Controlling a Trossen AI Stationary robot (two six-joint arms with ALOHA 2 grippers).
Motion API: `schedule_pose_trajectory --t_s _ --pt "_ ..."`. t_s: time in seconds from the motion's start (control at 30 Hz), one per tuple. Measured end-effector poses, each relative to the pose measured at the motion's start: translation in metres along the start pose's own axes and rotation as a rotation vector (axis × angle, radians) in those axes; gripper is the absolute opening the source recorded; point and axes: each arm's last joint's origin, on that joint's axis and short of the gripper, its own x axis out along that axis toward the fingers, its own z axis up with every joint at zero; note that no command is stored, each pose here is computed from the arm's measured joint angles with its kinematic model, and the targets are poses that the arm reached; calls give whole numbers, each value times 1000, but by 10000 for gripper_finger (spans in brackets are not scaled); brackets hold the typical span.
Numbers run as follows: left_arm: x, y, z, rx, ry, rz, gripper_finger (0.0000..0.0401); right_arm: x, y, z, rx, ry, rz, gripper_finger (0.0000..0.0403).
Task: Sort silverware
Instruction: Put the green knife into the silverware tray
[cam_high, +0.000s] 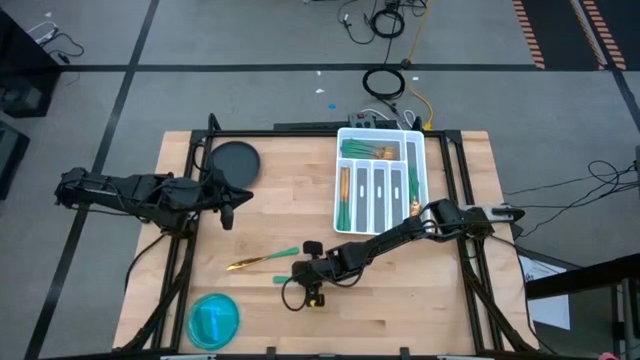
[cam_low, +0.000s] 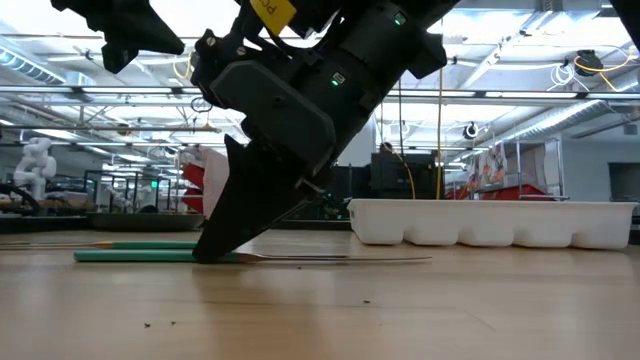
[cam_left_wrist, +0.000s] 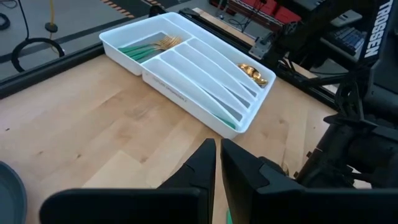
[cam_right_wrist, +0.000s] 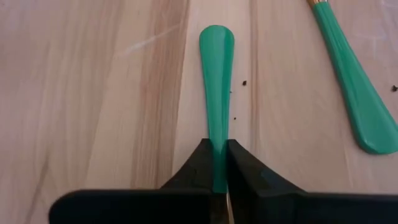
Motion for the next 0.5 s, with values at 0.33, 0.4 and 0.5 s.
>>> schedule_pose_trajectory --t_s 0.33,0.4,0.5 --pt "0 0 0 1 13 -18 32 -18 2 9 44 -30 15 2" --pt "0 0 0 1 13 -18 32 -27 1 11 48 -24 21 1" --pt "0 0 -1 5 15 -18 32 -39 -2 16 57 -28 26 1"
